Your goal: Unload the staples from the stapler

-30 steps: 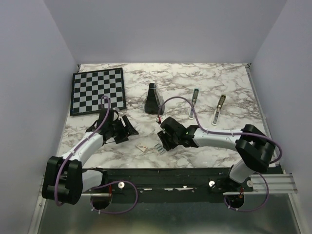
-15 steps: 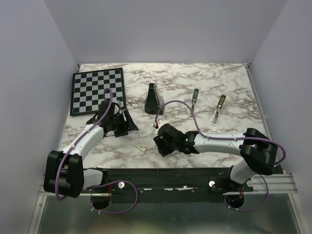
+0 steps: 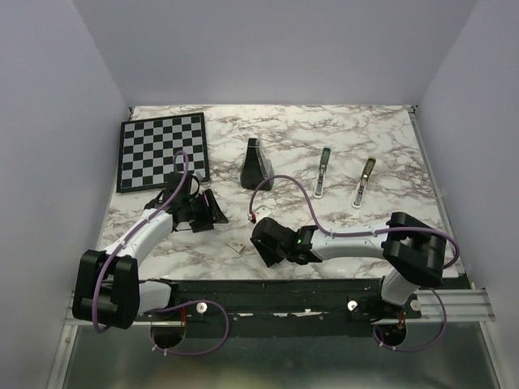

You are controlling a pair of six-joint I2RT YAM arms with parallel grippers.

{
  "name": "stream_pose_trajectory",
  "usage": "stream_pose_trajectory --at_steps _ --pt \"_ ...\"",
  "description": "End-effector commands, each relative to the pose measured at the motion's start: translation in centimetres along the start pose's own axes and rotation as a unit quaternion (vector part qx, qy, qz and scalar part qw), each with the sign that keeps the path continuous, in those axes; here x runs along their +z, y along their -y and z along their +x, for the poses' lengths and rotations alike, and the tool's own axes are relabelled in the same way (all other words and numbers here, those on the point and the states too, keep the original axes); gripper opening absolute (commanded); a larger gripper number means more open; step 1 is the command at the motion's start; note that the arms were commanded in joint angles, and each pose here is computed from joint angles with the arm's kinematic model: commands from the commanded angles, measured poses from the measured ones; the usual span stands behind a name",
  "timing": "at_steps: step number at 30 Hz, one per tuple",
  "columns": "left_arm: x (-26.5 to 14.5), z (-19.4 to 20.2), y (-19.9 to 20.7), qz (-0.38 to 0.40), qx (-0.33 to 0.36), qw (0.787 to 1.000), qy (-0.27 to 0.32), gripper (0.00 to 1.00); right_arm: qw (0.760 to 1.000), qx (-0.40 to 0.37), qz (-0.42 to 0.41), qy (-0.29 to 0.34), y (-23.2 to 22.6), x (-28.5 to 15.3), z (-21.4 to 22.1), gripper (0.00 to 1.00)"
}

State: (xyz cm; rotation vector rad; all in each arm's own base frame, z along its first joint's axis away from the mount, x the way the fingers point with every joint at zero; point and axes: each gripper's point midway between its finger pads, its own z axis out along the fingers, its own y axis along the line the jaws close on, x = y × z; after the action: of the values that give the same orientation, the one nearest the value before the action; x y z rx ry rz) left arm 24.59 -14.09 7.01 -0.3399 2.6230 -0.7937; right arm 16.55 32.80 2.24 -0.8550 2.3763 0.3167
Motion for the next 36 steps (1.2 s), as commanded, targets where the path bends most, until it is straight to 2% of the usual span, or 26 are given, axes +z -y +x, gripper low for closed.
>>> stream_pose_trajectory --at_steps 1,10,18,36 --pt "0.4 1.2 0.1 0.013 -0.018 1.000 -0.008 0.62 1.000 0.003 0.020 0.008 0.1 0.5 -0.4 0.56" --pt "0.9 2.5 0.0 0.015 -0.038 0.999 -0.006 0.60 1.000 -0.015 -0.012 0.015 -0.7 0.8 -0.2 0.48" --pt "0.2 1.3 0.5 0.006 -0.027 1.000 0.006 0.60 0.999 -0.018 -0.047 0.018 -1.6 0.5 0.5 0.42" --pt "-0.7 -0.1 0.6 -0.005 0.010 1.000 0.019 0.61 0.995 -0.048 -0.082 0.010 -5.2 0.5 0.2 0.41"
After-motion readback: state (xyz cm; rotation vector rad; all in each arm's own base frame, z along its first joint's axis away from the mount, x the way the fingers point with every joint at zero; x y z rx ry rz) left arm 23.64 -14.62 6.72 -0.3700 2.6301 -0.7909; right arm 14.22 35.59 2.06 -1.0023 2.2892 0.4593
